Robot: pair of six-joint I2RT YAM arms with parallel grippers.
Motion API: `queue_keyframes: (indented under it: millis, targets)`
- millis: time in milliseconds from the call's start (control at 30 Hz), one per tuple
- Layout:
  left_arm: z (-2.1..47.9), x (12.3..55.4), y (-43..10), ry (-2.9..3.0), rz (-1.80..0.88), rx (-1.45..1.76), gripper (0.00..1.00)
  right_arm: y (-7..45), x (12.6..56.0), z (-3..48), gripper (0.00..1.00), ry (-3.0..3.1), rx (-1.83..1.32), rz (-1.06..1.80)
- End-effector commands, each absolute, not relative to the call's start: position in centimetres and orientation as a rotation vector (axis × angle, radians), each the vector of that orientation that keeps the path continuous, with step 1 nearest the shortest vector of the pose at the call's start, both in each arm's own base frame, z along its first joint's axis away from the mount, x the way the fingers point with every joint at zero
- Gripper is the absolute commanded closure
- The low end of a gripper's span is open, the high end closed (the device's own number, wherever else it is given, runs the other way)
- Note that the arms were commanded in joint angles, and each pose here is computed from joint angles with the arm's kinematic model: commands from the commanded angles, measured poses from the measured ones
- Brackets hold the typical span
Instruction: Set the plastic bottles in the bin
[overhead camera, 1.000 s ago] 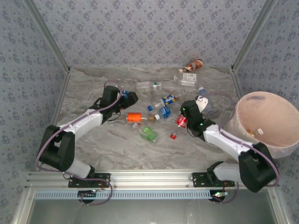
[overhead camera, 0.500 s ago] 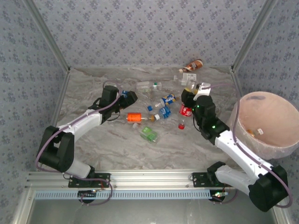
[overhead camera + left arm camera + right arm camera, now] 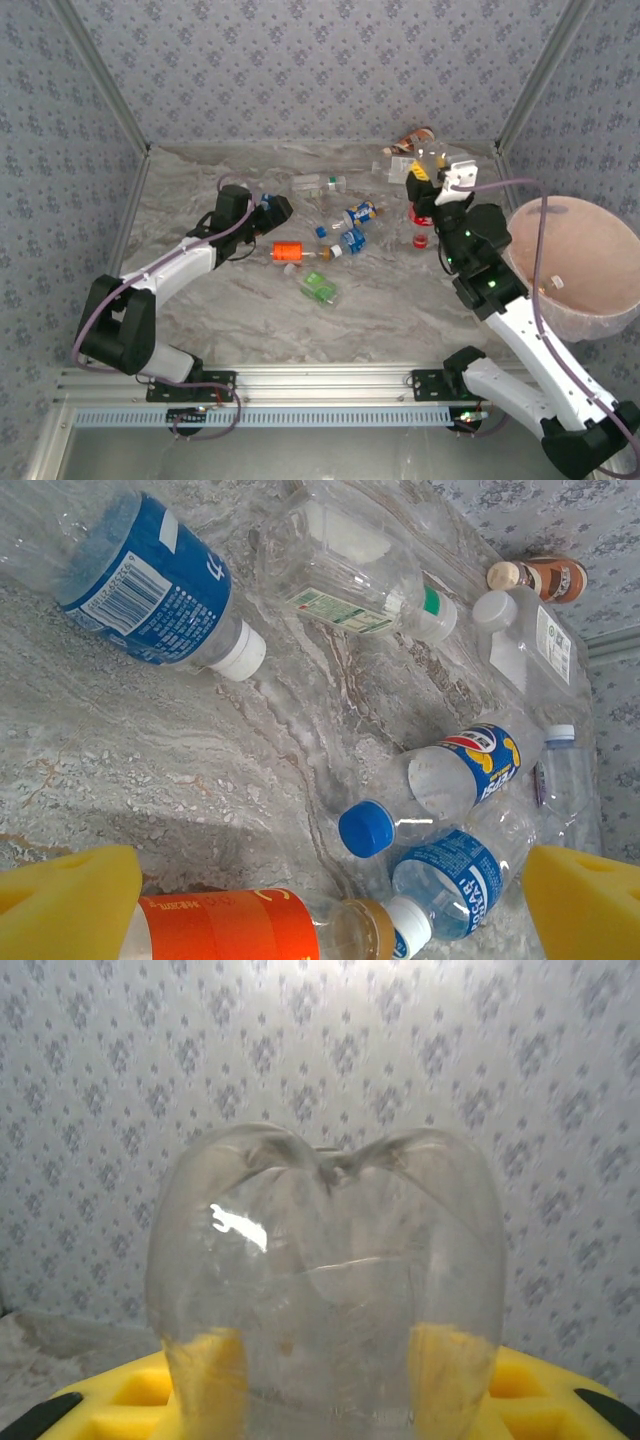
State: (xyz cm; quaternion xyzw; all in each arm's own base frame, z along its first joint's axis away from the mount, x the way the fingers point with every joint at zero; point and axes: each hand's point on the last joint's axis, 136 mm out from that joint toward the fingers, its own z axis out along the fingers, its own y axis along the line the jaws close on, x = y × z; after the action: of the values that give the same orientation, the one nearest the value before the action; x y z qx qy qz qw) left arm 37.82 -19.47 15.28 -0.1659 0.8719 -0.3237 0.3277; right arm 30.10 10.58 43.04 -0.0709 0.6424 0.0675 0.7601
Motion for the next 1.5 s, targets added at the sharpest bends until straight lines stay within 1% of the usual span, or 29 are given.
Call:
queue_keyframes:
  millis: [0, 333, 600, 767, 867, 967, 1200, 1333, 1467]
  targets:
    - [16.5, 38.1, -19.4, 2.236, -0.874, -0.451, 0.02, 8.6, 28.2, 47.9, 0.65, 1.270, -0.156, 0.037]
    - [16.7, 38.3, -19.4, 2.231, -0.884, -0.472, 0.02, 2.8, 25.7, 53.0, 0.65, 1.185, 0.022, -0.201]
    - [16.6, 38.5, -19.6, 2.237, -0.894, -0.479, 0.02, -2.6, 24.4, 54.8, 0.65, 1.152, 0.139, -0.466]
    - [17.0, 38.7, -20.1, 2.236, -0.911, -0.465, 0.02, -6.1, 23.6, 54.5, 0.64, 1.153, 0.201, -0.667]
    - [17.1, 38.9, -20.2, 2.236, -0.917, -0.465, 0.02, -8.0, 23.3, 53.9, 0.64, 1.172, 0.231, -0.750]
    - [17.0, 39.0, -20.5, 2.245, -0.926, -0.463, 0.02, -9.6, 23.2, 51.6, 0.63, 1.225, 0.285, -0.773]
    - [16.9, 39.5, -21.5, 2.261, -0.984, -0.468, 0.02, -12.6, 23.1, 46.4, 0.62, 1.331, 0.388, -0.748]
    - [17.1, 40.0, -22.3, 2.277, -1.011, -0.454, 0.02, -13.4, 23.2, 43.8, 0.59, 1.411, 0.433, -0.667]
    - [17.1, 40.3, -23.3, 2.288, -1.047, -0.449, 0.02, -14.0, 22.6, 41.0, 0.56, 1.493, 0.504, -0.653]
